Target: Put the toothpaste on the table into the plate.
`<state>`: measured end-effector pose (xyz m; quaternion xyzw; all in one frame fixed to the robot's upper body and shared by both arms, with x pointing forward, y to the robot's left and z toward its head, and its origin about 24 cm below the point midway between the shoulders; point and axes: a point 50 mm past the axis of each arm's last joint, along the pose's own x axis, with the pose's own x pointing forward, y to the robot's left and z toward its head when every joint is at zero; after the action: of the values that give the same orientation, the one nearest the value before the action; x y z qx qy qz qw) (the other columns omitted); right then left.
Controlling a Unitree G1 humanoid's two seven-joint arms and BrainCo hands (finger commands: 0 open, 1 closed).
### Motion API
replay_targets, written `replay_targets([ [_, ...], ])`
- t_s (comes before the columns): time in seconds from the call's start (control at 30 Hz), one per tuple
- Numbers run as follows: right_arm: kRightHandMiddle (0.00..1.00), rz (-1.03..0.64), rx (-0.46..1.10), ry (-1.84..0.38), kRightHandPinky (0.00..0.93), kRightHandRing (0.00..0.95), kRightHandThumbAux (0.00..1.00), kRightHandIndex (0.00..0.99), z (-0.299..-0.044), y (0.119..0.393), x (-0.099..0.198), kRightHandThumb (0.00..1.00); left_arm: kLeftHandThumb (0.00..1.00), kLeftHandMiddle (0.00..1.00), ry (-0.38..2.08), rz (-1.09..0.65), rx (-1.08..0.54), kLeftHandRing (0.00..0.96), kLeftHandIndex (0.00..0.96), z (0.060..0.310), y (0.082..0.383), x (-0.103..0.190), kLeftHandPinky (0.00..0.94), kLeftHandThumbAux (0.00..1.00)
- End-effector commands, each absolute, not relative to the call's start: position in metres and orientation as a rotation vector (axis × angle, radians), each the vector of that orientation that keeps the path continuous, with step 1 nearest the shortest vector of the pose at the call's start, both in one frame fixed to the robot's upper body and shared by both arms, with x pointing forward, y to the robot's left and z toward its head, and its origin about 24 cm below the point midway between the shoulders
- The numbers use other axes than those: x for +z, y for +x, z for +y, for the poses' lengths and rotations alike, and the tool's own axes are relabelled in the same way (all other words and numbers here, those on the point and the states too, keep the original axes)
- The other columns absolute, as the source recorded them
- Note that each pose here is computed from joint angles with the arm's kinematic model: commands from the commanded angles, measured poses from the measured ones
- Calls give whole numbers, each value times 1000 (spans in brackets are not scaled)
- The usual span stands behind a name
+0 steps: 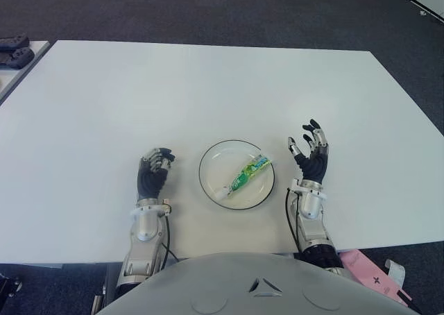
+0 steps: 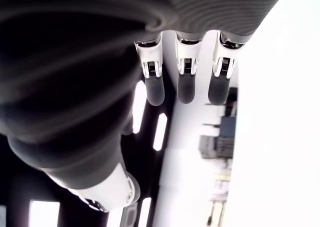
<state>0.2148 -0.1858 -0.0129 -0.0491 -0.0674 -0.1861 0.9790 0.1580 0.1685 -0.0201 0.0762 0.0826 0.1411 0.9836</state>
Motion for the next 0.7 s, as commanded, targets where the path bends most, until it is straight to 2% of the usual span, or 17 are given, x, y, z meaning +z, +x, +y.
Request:
replay_targets([
  [0.03,288,20,-387,-61,338,267,759,396,-185,207,-32,638,710,495,151,213,273,477,426,169,156,-26,468,721],
  [0.3,405,83,-384,-14,445,398,733,417,-183,205,-30,696,707,486,153,215,278,469,426,169,157,-26,459,721],
  [0.7,454,133,-366,28,456,449,731,422,-184,201,-29,706,704,494,167,222,276,479,426,169,156,-25,471,722],
])
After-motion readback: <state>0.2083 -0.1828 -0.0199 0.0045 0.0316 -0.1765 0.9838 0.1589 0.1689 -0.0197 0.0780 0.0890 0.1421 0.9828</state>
